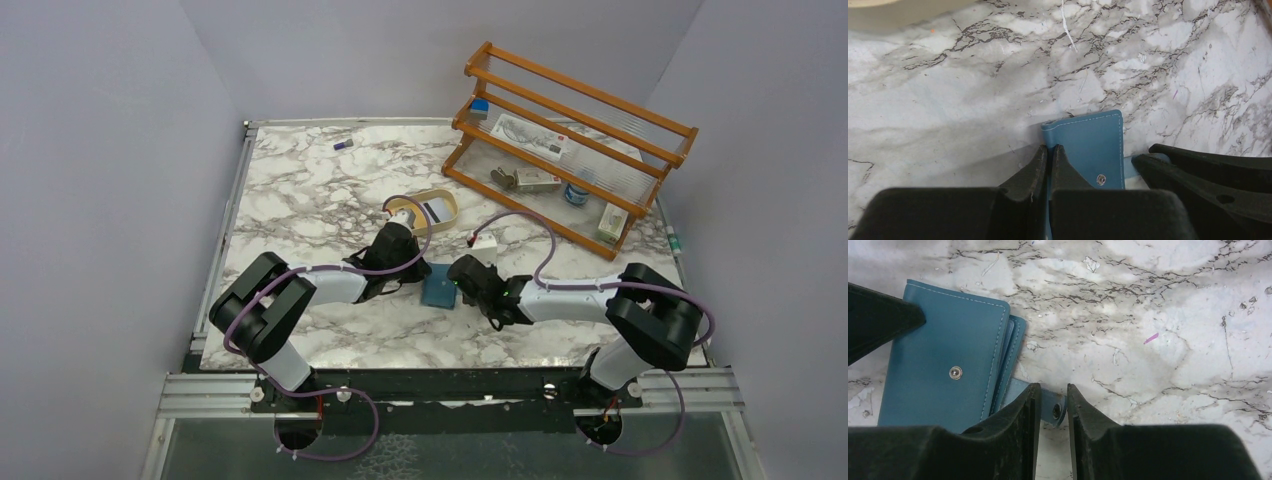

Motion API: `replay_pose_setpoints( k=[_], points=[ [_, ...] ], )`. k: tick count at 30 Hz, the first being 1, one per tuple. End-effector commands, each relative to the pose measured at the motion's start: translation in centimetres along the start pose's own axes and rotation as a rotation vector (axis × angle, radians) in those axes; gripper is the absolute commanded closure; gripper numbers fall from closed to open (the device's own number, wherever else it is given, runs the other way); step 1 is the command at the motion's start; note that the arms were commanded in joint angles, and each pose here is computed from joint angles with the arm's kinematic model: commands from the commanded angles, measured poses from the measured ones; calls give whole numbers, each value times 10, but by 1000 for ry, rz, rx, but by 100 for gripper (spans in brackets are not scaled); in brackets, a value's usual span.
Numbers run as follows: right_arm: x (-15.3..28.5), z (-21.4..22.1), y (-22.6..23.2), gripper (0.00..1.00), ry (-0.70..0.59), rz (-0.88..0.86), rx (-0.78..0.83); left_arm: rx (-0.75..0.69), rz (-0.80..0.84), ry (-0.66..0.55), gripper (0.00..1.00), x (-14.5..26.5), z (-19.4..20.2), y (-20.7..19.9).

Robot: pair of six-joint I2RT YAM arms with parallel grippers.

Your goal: Take the credit cards out of the card holder

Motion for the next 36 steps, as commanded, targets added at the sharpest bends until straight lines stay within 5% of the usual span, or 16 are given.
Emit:
replay_pose_setpoints(
  k=[1, 6, 11, 16, 21, 36],
  points=[
    [-1, 7, -10, 75, 25, 51, -29, -21, -127, 58, 100, 3, 17, 22],
    [-3, 10, -10, 99, 38, 49, -34, -19, -125, 57, 100, 4, 20, 23],
    [0, 6, -9, 99, 21, 21, -49, -11, -116, 62, 98, 4, 21, 23],
    [4, 1, -17, 99, 2, -20, -100, -15, -73, 84, 70, 2, 21, 19],
    [8, -4, -27, 99, -19, -12, -103, -13, -40, 84, 59, 4, 17, 13],
    [57, -61, -33, 99, -209, -100, -89, -11, 30, 17, 55, 22, -2, -2]
  ],
)
Point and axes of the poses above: each gripper's point midway between its finger pads, its own x axis back along the fingers, its own y axis along the line the jaws close on, z = x × y, the point moved 9 cm from there along x, back along the fingers, and after that the axes turned 5 degrees about -x, right-handed, at the moved point
